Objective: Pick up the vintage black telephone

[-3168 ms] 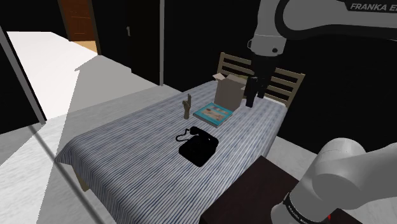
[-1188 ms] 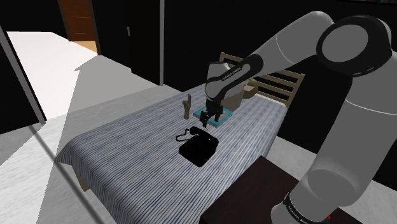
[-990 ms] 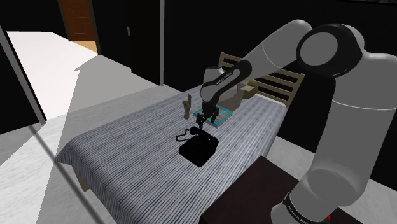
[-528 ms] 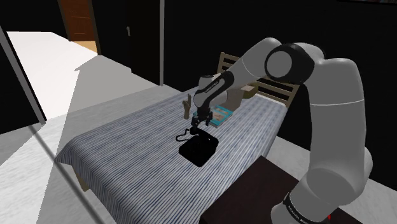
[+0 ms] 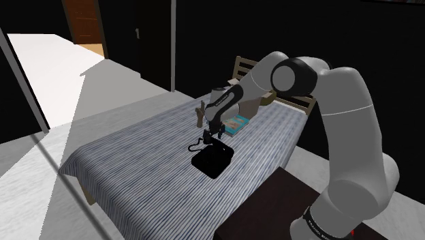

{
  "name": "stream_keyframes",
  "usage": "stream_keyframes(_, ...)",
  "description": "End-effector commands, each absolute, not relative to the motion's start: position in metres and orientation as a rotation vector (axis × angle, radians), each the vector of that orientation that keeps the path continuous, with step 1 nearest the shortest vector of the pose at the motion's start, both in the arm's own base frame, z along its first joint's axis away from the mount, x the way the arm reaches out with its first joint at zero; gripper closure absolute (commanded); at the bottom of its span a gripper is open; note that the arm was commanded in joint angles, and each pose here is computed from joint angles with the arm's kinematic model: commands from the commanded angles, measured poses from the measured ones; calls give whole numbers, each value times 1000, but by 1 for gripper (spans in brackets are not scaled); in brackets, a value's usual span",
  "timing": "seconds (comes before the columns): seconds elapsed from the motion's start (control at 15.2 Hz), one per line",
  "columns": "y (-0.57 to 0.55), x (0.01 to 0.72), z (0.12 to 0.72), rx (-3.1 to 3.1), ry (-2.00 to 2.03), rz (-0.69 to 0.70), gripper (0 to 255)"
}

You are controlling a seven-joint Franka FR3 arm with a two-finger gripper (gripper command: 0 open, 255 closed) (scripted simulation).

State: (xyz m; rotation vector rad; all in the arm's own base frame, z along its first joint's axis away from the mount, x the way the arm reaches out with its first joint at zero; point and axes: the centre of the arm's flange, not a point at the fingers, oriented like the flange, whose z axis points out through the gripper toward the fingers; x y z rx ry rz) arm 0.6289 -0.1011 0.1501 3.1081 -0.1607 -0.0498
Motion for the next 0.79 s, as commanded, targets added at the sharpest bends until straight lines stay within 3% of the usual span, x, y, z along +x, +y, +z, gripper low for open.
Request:
stream_keyframes(0.0,-101,628,136,3108,-161,-49,0)
stream_keyframes(0.13,-101,628,136,3108,-161,-49,0)
stream_keyframes(0.2,-101,627,137,3108,-161,-49,255)
stream_keyframes(0.73,-101,627,137,3108,-161,-49,255)
